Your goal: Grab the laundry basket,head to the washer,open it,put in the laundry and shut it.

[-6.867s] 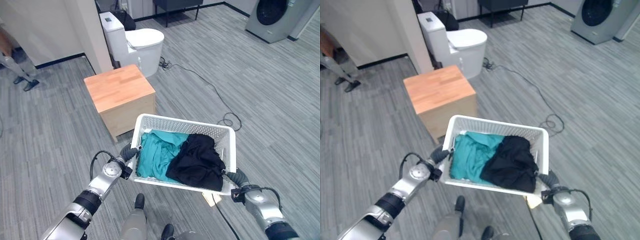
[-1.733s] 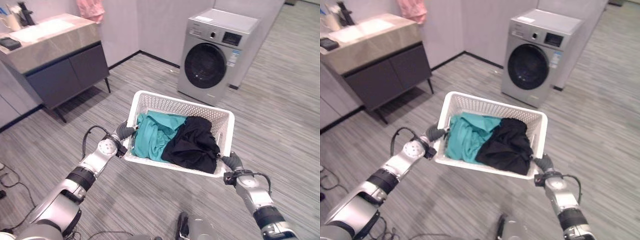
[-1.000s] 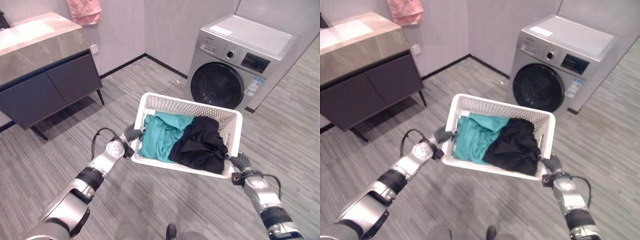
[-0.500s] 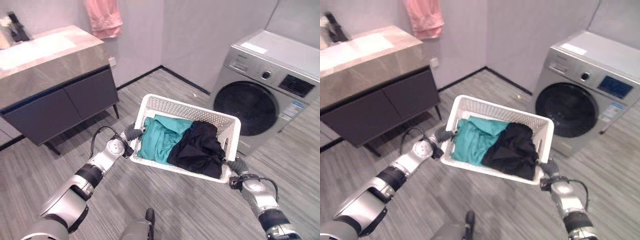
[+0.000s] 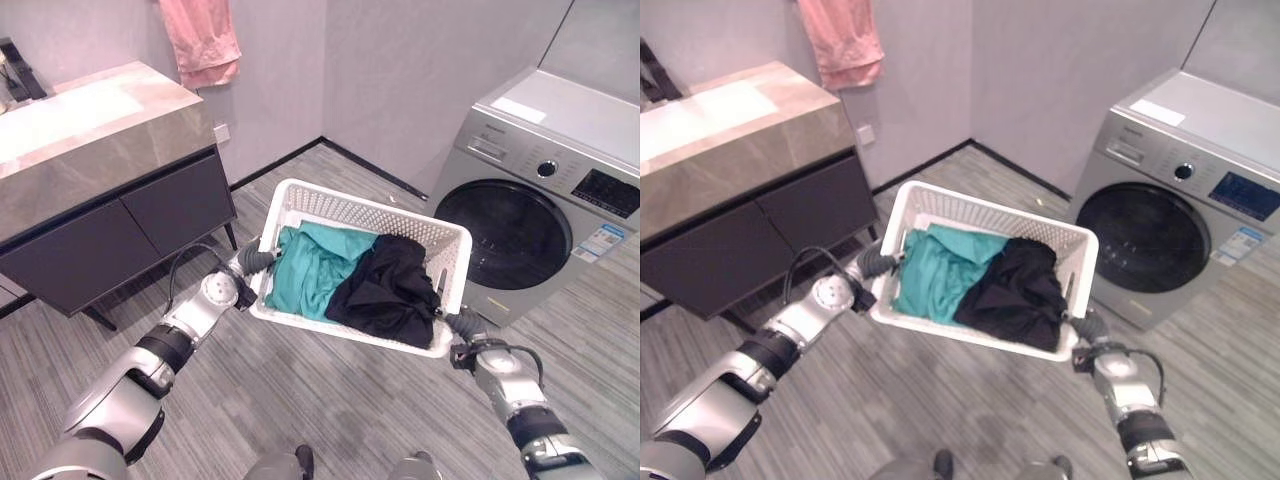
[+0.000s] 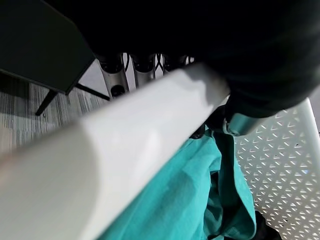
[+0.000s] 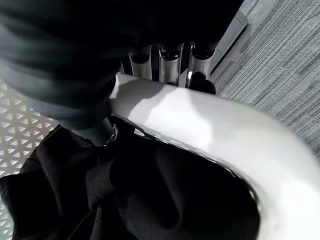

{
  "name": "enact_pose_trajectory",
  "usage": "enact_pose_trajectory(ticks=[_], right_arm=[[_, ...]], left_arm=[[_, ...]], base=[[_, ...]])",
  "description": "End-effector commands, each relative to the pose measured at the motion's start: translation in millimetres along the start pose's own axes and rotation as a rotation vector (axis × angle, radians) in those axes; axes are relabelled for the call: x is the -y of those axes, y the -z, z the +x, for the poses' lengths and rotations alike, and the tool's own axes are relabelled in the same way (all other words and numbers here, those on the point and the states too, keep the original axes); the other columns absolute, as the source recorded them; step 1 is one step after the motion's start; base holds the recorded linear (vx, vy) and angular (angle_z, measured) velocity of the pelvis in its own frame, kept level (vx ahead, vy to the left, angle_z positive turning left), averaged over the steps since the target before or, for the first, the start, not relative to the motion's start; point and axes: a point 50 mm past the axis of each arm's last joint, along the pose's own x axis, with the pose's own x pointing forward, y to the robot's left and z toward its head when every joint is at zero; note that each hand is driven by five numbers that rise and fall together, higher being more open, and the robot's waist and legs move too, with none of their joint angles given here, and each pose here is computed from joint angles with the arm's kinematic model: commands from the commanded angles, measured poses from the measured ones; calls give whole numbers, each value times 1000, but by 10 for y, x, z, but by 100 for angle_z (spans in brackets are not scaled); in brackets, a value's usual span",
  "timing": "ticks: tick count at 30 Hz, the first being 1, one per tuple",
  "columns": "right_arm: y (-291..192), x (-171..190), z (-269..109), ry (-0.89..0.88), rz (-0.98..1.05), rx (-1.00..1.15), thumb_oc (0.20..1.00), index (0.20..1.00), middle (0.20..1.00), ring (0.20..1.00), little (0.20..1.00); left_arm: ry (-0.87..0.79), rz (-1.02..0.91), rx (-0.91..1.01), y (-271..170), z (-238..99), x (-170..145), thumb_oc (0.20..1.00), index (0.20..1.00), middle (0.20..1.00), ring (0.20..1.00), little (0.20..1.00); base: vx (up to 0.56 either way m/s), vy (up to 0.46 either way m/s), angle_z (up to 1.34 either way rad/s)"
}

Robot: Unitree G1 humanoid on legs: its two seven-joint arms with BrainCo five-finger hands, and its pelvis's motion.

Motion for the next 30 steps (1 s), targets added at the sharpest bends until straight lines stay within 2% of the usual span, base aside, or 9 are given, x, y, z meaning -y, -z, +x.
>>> enact_pose_trajectory(ticks=[1,8,14,24,30], right_arm=[[-280,846,-115,260,-1,108,200,200,200,200,200],[-347,944,-268,294,-45,179,200,200,200,200,200],[-723,843,-348,265,-92,354,200,200,200,200,200],[-984,810,-389,274,-118,461,200,200,200,200,200],[-1119,764,-270,297,-104,481,200,200,200,200,200]], left_arm=[[-210,-23,153,-275,-30,-641,200,200,200,200,200],[-258,-39,171,-283,-115,-800,200,200,200,200,200],[-291,-84,228,-429,-148,-908,200,200,200,200,200],[-308,-52,352,-817,-98,-953,200,200,200,200,200],[-268,11,437,-1102,-54,-898,200,200,200,200,200]], base=[[74,-383,-31],[35,-415,-27],[-30,-351,-3],[105,34,8],[244,174,-2]])
